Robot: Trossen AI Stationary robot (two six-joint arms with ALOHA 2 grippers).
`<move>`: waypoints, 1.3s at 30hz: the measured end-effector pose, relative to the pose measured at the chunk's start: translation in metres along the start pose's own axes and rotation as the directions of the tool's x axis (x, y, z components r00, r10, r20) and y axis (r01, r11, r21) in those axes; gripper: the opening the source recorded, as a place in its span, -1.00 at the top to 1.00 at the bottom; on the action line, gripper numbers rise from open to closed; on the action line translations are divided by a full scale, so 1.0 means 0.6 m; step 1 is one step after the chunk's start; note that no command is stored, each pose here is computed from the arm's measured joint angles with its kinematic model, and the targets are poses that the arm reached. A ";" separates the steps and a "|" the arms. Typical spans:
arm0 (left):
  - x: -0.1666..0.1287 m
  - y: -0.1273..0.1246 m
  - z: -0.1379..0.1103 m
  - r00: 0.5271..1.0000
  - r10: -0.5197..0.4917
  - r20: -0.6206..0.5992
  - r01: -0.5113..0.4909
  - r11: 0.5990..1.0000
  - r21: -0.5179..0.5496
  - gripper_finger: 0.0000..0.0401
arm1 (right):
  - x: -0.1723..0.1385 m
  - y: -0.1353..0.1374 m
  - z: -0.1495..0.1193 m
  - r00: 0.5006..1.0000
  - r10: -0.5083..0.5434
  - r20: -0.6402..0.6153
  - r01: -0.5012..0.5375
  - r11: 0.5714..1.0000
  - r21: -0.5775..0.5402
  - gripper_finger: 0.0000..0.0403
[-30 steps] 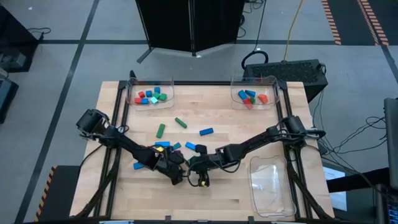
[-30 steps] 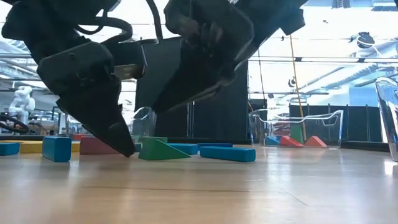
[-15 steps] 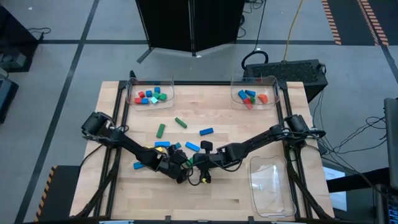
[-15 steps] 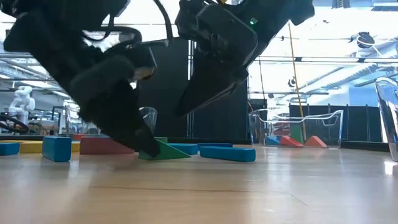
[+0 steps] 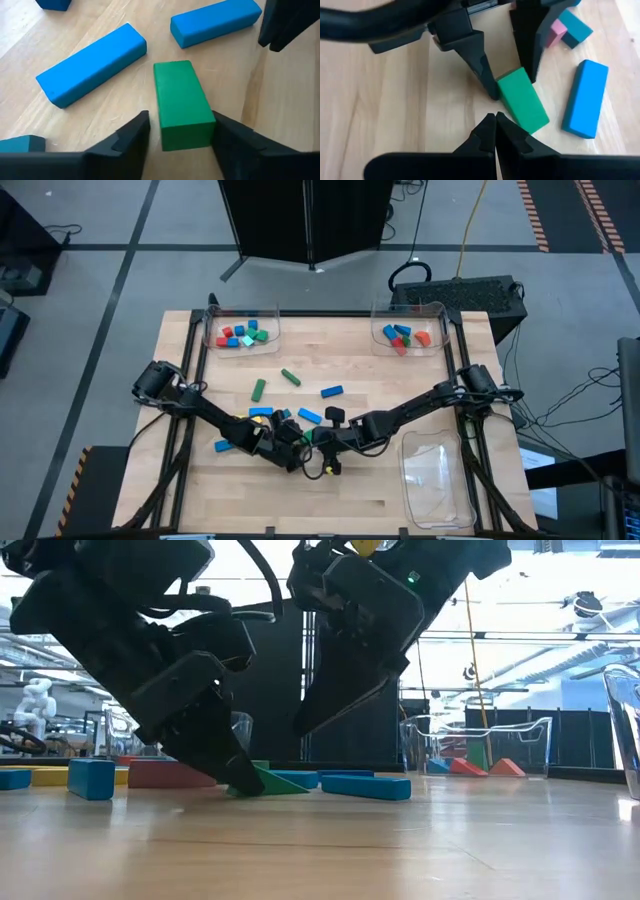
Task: Sort blocks by size
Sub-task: Put the green triangular block into the top right transparent bin
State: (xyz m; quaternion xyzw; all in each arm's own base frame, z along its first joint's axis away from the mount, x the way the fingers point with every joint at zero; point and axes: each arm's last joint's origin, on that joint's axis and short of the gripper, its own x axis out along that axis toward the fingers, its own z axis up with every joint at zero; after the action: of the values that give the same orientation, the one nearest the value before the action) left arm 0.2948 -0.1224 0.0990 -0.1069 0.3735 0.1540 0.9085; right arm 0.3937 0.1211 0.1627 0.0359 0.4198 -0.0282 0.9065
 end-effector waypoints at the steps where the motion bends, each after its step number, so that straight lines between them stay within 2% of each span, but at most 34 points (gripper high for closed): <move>1: 0.000 0.000 0.000 1.000 0.000 0.000 0.000 1.000 0.000 0.08 | 0.000 0.001 0.000 1.000 -0.010 0.004 0.010 1.000 -0.002 1.00; 5: 0.000 0.000 0.000 1.000 0.001 0.000 -0.001 1.000 0.005 0.29 | -0.001 0.003 -0.002 1.000 -0.019 0.001 0.019 1.000 -0.007 1.00; 8: 0.000 0.000 0.000 1.000 0.000 0.001 0.000 1.000 0.030 0.35 | -0.001 0.003 -0.004 1.000 -0.023 -0.011 0.023 1.000 -0.011 1.00; 19: -0.011 0.001 0.007 1.000 -0.017 -0.002 0.017 0.998 0.064 0.34 | -0.001 0.001 -0.009 0.999 -0.034 -0.041 0.033 0.999 -0.018 1.00; 25: -0.027 0.000 0.022 0.999 -0.043 0.030 0.040 0.995 0.089 0.34 | -0.006 0.000 -0.009 0.998 -0.038 -0.052 0.036 0.999 -0.026 0.94; 31: -0.034 0.003 0.024 0.999 -0.030 0.017 0.028 0.995 0.100 0.34 | -0.047 -0.003 0.003 0.992 -0.121 -0.017 0.121 0.992 -0.043 0.87; 39: -0.043 0.000 0.034 0.997 -0.053 0.049 0.046 0.990 0.136 0.34 | -0.081 -0.008 0.012 0.990 -0.138 -0.003 0.137 0.989 -0.063 0.73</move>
State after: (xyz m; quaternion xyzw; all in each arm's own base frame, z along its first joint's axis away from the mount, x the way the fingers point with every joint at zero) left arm 0.2908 -0.1209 0.1315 -0.0504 0.3565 0.1087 0.9266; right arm 0.3674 0.1166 0.2044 -0.0213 0.4255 -0.0774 0.9014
